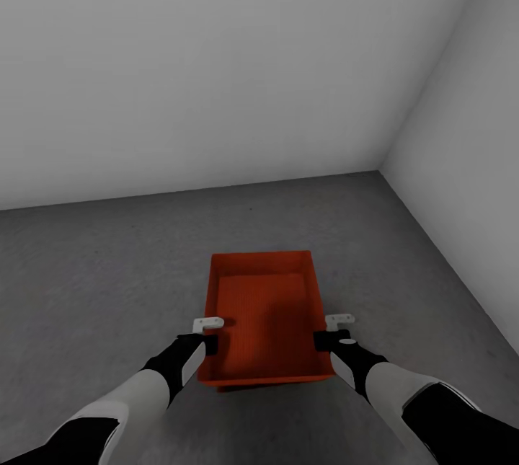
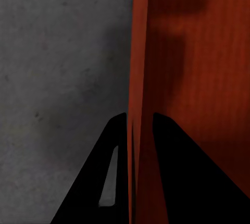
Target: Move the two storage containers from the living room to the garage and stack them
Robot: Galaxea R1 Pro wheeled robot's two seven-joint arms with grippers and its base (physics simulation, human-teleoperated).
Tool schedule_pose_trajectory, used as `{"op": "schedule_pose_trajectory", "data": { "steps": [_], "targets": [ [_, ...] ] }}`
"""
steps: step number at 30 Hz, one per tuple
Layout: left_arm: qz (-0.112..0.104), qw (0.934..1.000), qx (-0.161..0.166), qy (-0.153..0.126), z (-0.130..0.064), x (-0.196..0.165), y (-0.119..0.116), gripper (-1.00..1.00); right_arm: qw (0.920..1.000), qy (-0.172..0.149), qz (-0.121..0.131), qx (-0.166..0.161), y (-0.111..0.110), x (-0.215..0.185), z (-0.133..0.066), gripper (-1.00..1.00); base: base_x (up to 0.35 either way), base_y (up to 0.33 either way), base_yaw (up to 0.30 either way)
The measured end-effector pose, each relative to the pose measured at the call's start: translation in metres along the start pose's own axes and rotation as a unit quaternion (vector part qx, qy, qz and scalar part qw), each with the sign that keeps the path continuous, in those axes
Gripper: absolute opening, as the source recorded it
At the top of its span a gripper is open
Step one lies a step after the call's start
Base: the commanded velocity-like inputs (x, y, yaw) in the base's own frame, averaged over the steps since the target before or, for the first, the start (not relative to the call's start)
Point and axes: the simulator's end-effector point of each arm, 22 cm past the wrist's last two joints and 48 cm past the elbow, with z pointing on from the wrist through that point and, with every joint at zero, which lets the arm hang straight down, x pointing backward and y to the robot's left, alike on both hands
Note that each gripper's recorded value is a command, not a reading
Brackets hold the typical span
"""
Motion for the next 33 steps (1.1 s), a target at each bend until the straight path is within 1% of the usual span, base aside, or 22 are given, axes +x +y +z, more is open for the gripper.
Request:
{"op": "schedule_pose_trajectory", "data": {
  "steps": [7,8,9,10,28,33],
  "targets": [
    [0.000,1.0000,0.000,0.000,-0.0001,-0.0001,-0.0005,-1.00,1.0000,0.000,-0.001,0.000,-0.0006,-0.0005,0.0001,-1.00,0.000,0.000,0.000],
    [0.000,1.0000,0.000,0.000,-0.0001,-0.0001,-0.0005,-1.00,1.0000,0.000,-0.001,0.000,-0.0006,-0.0006,0.0001,1.00,0.000,0.000,0.000],
    [0.010,0.9999,-0.006,-0.004,-0.0004,-0.0029,0.0022,1.00,0.9999,0.009,0.012,0.004,-0.0050,0.0079,0.0001,1.00,0.000,0.000,0.000],
    [0.018,0.9997,-0.014,-0.004,-0.0003,-0.0031,0.0069,1.00,0.9998,0.010,0.013,0.006,-0.0060,0.0085,0.0001,1.00,0.000,0.000,0.000],
    [0.015,0.9998,-0.012,-0.005,0.0000,-0.0042,0.0083,1.00,0.9998,0.009,0.013,0.009,-0.0073,0.0084,0.0000,1.00,0.000,0.000,0.000],
    [0.017,0.9998,-0.012,-0.006,-0.0001,-0.0044,0.0076,1.00,0.9998,0.009,0.013,0.009,-0.0073,0.0084,0.0000,1.00,0.000,0.000,0.000]
  ]
}}
